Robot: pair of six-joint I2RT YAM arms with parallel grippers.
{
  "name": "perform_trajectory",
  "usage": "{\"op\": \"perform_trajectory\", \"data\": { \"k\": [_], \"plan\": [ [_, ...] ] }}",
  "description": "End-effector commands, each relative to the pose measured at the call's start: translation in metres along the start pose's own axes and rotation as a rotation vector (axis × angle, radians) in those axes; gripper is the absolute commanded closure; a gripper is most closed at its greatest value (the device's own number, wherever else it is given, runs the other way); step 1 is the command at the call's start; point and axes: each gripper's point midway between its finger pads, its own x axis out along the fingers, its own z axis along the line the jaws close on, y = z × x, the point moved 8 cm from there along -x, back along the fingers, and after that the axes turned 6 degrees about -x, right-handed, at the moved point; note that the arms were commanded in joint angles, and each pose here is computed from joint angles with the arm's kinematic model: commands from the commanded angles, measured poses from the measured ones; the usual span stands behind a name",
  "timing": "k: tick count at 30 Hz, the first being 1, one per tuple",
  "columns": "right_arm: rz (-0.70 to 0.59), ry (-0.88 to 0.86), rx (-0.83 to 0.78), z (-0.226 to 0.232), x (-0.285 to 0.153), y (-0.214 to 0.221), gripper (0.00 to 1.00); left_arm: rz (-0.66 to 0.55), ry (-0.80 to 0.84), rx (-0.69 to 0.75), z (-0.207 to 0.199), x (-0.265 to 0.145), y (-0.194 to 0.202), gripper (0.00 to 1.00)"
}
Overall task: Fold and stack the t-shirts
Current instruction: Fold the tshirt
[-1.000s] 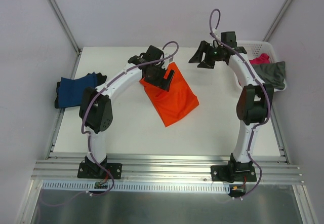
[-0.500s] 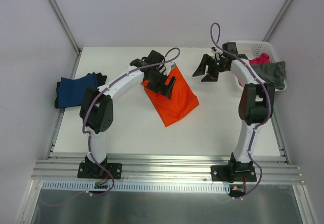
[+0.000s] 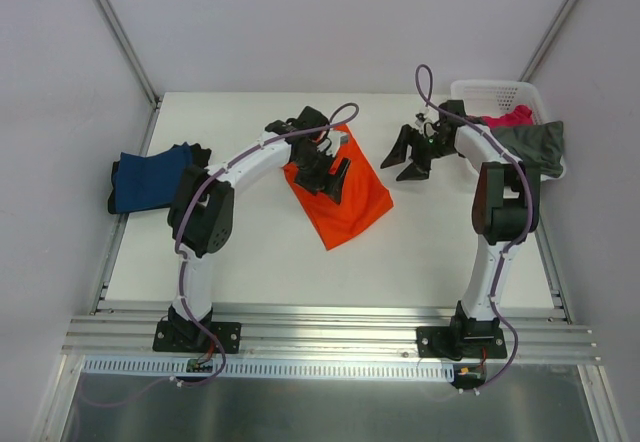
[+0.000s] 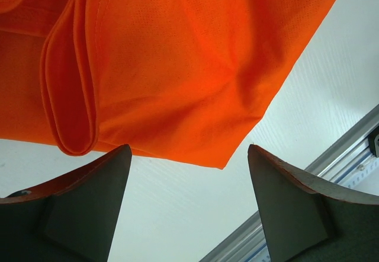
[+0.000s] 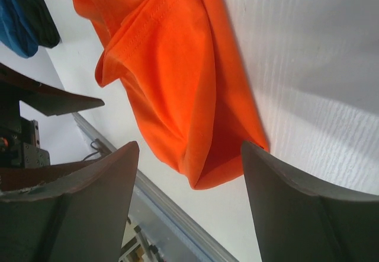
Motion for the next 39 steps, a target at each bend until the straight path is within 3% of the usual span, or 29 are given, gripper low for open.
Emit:
{"op": "perform_trajectory", "data": {
  "k": [1, 8, 13, 20, 29, 39],
  "plan": [
    [0.058, -0.076, 0.040, 0.003, -0.004, 0.014, 0.27, -0.017, 0.028, 0.005, -0.013, -0.008, -0.006, 0.20],
    [0.137, -0.211, 0.101, 0.010, -0.005, 0.042, 0.27, -0.015, 0.026, -0.005, -0.015, -0.013, 0.000, 0.20],
    [0.139, -0.261, 0.097, 0.016, -0.010, 0.051, 0.26, 0.037, 0.041, -0.040, -0.009, 0.003, 0.006, 0.20],
    [0.134, -0.294, 0.100, 0.017, -0.010, 0.048, 0.26, 0.047, 0.049, -0.081, 0.013, 0.034, -0.019, 0.20],
    [0.273, -0.272, 0.131, 0.006, -0.011, 0.075, 0.26, -0.003, -0.008, -0.098, 0.042, 0.045, -0.043, 0.20],
    [0.361, -0.243, 0.112, 0.000, -0.004, 0.094, 0.25, 0.001, -0.039, -0.113, 0.046, 0.042, -0.038, 0.20]
  ]
}}
